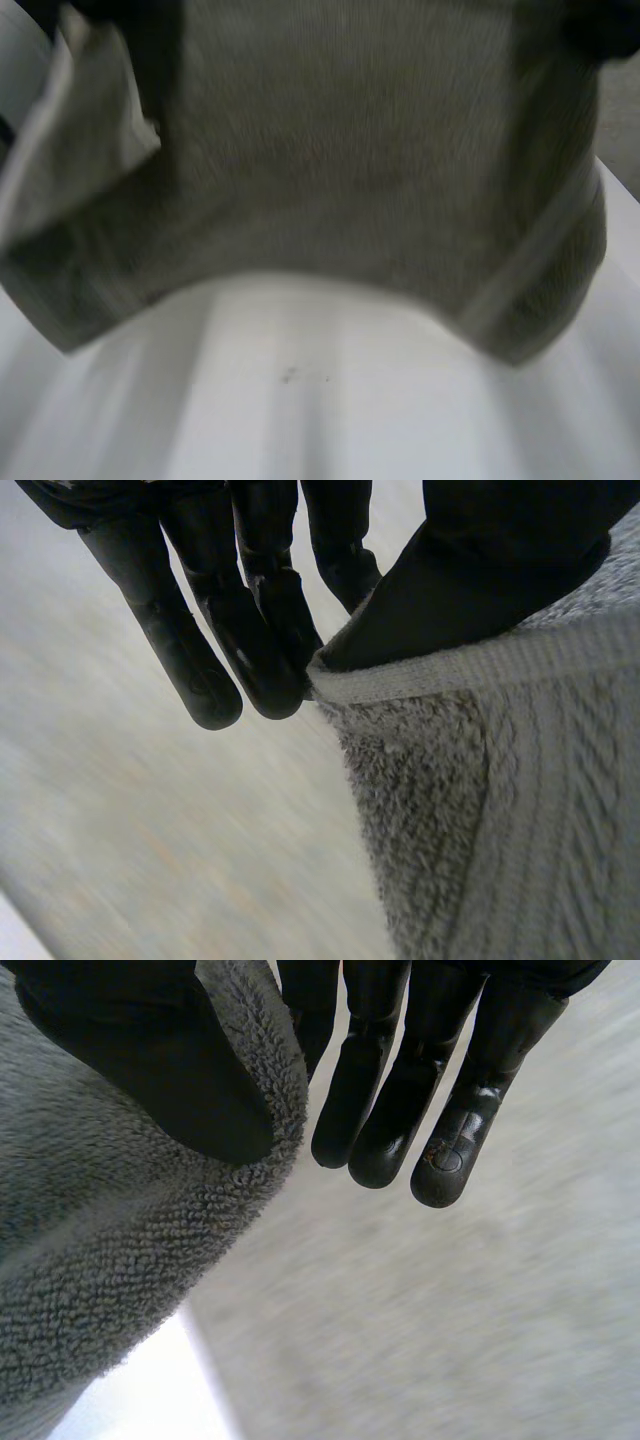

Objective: Fold the towel.

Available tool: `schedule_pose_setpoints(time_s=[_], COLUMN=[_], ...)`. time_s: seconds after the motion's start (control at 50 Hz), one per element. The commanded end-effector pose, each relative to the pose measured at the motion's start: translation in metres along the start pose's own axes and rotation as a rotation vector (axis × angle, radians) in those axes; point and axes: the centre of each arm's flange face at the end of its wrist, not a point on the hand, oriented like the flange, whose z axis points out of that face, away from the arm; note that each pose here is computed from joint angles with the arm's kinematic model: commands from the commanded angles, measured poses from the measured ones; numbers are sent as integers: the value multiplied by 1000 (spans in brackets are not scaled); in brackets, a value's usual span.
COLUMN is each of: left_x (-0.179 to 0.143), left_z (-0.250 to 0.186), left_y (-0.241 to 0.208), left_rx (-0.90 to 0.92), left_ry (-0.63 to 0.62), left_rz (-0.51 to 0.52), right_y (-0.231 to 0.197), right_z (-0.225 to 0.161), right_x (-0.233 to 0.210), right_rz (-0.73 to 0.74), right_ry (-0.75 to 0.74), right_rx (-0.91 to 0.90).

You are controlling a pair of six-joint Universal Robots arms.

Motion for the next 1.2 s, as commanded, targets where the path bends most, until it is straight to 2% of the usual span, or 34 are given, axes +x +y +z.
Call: schedule_pose_setpoints(time_s=[0.02,0.1,0.12,0.16,0.18,0.2,0.22,0.26,0.28,0.32,0.34,0.36,0.38,0.42,0.46,0.56,0.6,0.62,0.64,0.66,0.7,0.72,0.76,0.78,0.8,0.82,0.86,0.92,1.06,1.2], left_x=[49,63,63,60,60,54,54,32,32,10,9,-2,-2,-18,-20,-11,-4,5,15,15,39,39,64,64,77,77,97,108,111,107], left_z=[8,24,24,56,56,74,74,105,105,122,122,124,124,120,115,100,94,88,80,80,57,56,28,27,12,12,-12,-28,-43,-43], left_y=[98,159,159,166,166,159,159,125,125,84,84,64,64,33,29,50,63,79,97,98,139,140,178,179,201,201,240,266,283,278], left_rx=[-358,-485,-485,-396,-396,-319,-319,-137,-136,42,43,122,123,231,246,178,135,87,32,32,-95,-96,-211,-211,-280,-281,-409,-501,-577,-566], left_ry=[180,198,198,128,127,80,80,-30,-31,-132,-132,-175,-175,-238,-244,-202,-171,-136,-89,-89,28,28,144,145,202,203,282,321,347,340], left_rz=[40,59,59,57,57,52,52,40,39,19,19,13,13,1,1,13,18,22,27,27,34,34,33,33,31,31,23,20,13,10], right_y=[59,81,81,91,91,87,87,69,69,40,40,23,8,-1,-6,-1,26,26,39,39,69,69,104,105,123,123,154,177,194,168], right_z=[32,59,59,92,92,108,108,133,133,140,140,136,128,120,112,100,96,96,91,91,76,76,57,57,50,50,42,37,29,31], right_x=[-61,-85,-85,-81,-81,-72,-72,-43,-43,-21,-20,-8,1,6,9,-2,-21,-21,-34,-34,-67,-67,-104,-104,-121,-121,-151,-176,-197,-176], right_rz=[6,15,15,-12,-12,-31,-32,-55,-55,-59,-59,-51,-39,-26,-16,-12,-1,-1,7,7,31,31,59,60,70,70,93,120,161,255], right_ry=[-249,-288,-287,-167,-166,-63,-62,176,178,356,357,430,475,496,498,424,312,312,243,242,72,71,-105,-106,-175,-176,-274,-359,-447,-365], right_rx=[-210,-239,-239,-206,-206,-159,-159,-12,-11,176,177,262,332,369,390,362,227,227,146,145,-41,-42,-239,-240,-324,-325,-423,-471,-506,-442])
